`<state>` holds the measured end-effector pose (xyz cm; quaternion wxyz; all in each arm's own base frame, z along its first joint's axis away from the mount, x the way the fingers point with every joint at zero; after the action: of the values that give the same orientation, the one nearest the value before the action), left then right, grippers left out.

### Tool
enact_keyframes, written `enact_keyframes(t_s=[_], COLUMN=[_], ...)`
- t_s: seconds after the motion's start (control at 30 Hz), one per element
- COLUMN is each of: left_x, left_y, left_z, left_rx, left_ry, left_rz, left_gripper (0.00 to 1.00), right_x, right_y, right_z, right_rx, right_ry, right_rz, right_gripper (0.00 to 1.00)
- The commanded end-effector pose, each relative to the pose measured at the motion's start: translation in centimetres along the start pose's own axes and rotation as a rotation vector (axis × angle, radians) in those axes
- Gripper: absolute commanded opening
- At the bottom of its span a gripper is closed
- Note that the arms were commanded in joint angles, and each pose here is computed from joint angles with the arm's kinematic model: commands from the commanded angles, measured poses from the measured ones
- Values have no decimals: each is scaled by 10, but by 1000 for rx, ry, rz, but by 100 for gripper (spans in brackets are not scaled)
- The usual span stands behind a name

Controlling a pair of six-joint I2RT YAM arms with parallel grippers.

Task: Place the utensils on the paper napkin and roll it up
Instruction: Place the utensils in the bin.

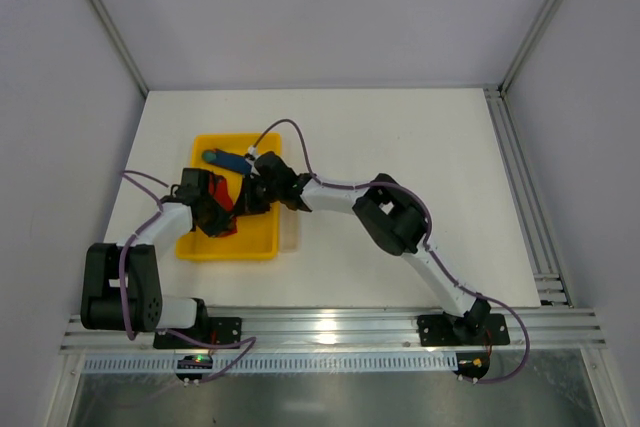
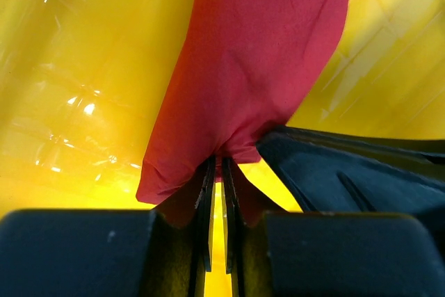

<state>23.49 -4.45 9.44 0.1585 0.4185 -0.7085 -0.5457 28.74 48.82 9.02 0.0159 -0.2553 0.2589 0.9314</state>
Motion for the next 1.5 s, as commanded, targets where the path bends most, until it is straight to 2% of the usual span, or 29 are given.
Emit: enact_keyframes(t_s=[0.0, 0.43, 0.73, 0.93, 1.07, 1.23, 1.47], left_x=[-4, -7, -17, -23, -27, -37, -39], left_y=[-3, 0, 11, 26, 37, 42, 38], left_z=[6, 1, -17, -29, -32, -26, -27], left_rx=[-65, -52, -7, 37, 44, -24, -55], left_ry=[-9, -9, -2, -16, -18, -15, -21], left_rz=[-31, -33, -46, -44, -72, -160, -151], left_gripper=[13, 14, 23, 35, 36, 36, 36], right_x=[-4, -5, -7, -7, -7, -11, -6], right_y=[0, -3, -3, -7, -10, -15, -21], right_z=[-6, -13, 0, 5, 6, 9, 2], right_rx=[74, 149, 102, 43, 18, -20, -19], right_ry=[32, 57, 80, 74, 57, 49, 24], right_rz=[25, 52, 41, 24, 20, -6, 2], right_gripper=[4, 4, 4, 5, 6, 6, 8])
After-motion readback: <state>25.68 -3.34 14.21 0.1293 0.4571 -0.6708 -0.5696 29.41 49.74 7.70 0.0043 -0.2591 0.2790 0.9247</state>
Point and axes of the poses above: each gripper's point midway between its finger pads, its own y axis back along the fingers, its own z axis along the line the jaws close on, x = y × z, the point moved 8 cm from there along y, back along the fingers, and after that the axes turned 6 degrees about y, right-handed, at the moved point
